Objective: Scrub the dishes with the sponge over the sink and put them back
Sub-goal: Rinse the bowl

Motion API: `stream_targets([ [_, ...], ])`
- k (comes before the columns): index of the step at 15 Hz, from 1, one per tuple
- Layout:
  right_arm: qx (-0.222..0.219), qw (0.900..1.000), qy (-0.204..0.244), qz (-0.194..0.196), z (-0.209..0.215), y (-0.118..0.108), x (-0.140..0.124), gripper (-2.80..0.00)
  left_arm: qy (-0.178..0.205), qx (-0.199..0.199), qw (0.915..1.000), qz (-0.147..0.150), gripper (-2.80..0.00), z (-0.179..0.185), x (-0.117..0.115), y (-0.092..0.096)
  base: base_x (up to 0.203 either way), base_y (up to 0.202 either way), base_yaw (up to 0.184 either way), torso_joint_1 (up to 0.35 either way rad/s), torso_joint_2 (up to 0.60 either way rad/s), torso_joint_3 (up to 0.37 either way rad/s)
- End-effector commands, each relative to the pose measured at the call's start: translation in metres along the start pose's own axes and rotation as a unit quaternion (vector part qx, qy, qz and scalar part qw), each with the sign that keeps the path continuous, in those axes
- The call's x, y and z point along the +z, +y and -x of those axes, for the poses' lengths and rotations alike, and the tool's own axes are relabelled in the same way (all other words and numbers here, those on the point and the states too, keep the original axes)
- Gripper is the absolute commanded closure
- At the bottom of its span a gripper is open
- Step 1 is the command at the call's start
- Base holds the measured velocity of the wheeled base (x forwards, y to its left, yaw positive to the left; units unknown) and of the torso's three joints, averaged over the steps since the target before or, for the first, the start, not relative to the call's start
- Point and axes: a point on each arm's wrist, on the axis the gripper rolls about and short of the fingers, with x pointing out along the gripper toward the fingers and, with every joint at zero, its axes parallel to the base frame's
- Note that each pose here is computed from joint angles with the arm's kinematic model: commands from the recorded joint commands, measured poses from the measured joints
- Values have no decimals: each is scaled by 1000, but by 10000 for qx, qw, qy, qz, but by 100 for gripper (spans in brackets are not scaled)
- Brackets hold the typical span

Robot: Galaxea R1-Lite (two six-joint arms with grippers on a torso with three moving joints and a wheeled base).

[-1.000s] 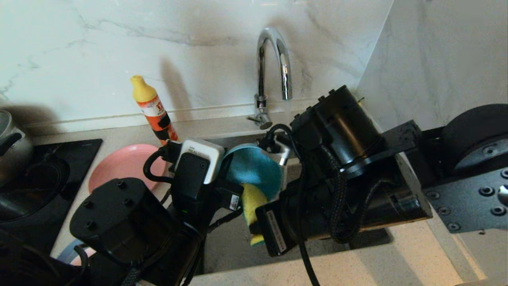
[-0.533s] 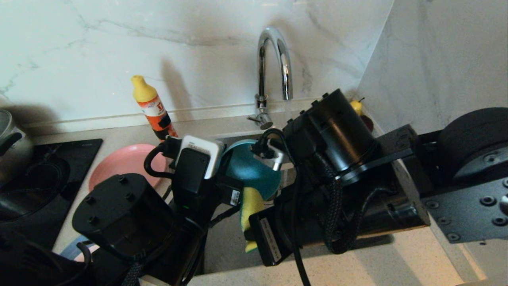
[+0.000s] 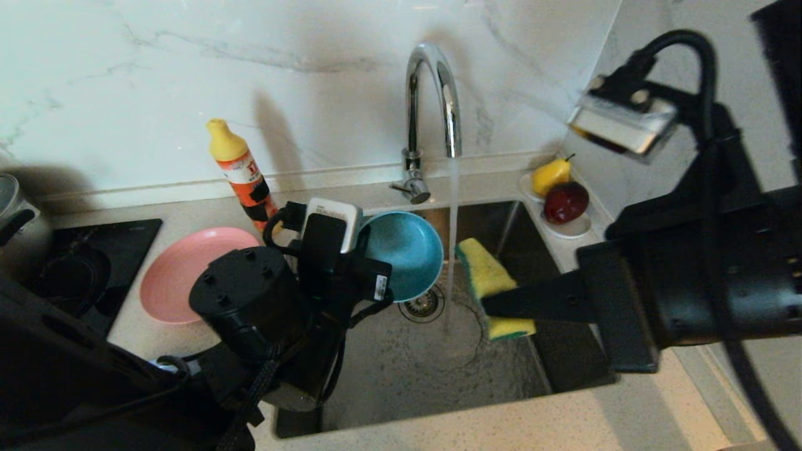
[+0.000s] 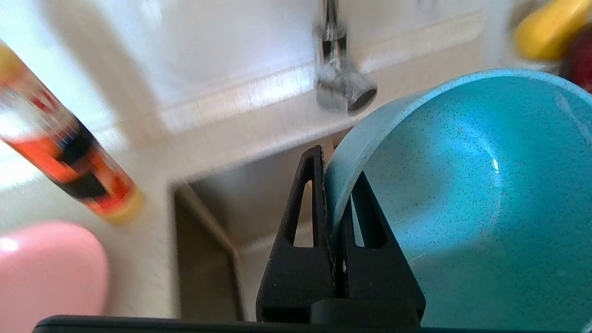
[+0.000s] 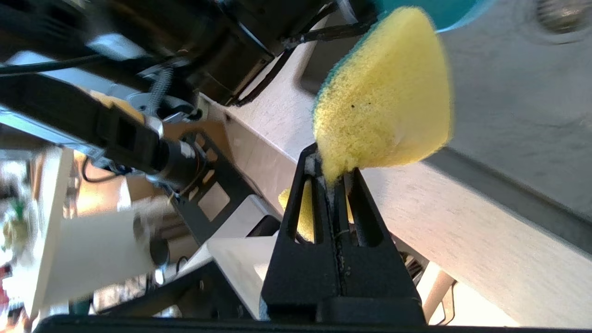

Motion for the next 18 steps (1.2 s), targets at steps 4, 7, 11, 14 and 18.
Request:
stream_targets([
  [4, -282, 9979, -525, -256, 58, -19, -6, 0, 1325, -147, 9888, 676, 0, -27, -9, -13, 0, 0, 0, 0, 0, 0],
  [7, -441, 9974, -460, -336, 66, -28, -20, 0, 2047, -148, 9694, 1350, 0, -49, -3, -26, 0, 0, 0, 0, 0, 0],
  [11, -460, 9973, -472, -331, 69, -29, -23, 0, 2701, -27, 9402, 2077, 0, -84, -1, -48, 0, 0, 0, 0, 0, 0],
  [14, -491, 9973, -425, -342, 65, -30, -23, 0, 2986, 284, 9287, 2179, 0, -114, -25, -51, 0, 0, 0, 0, 0, 0],
  [18, -507, 9976, -313, -352, 56, -31, -22, 0, 3030, 700, 9175, 2480, 0, -139, -50, -38, 0, 0, 0, 0, 0, 0],
])
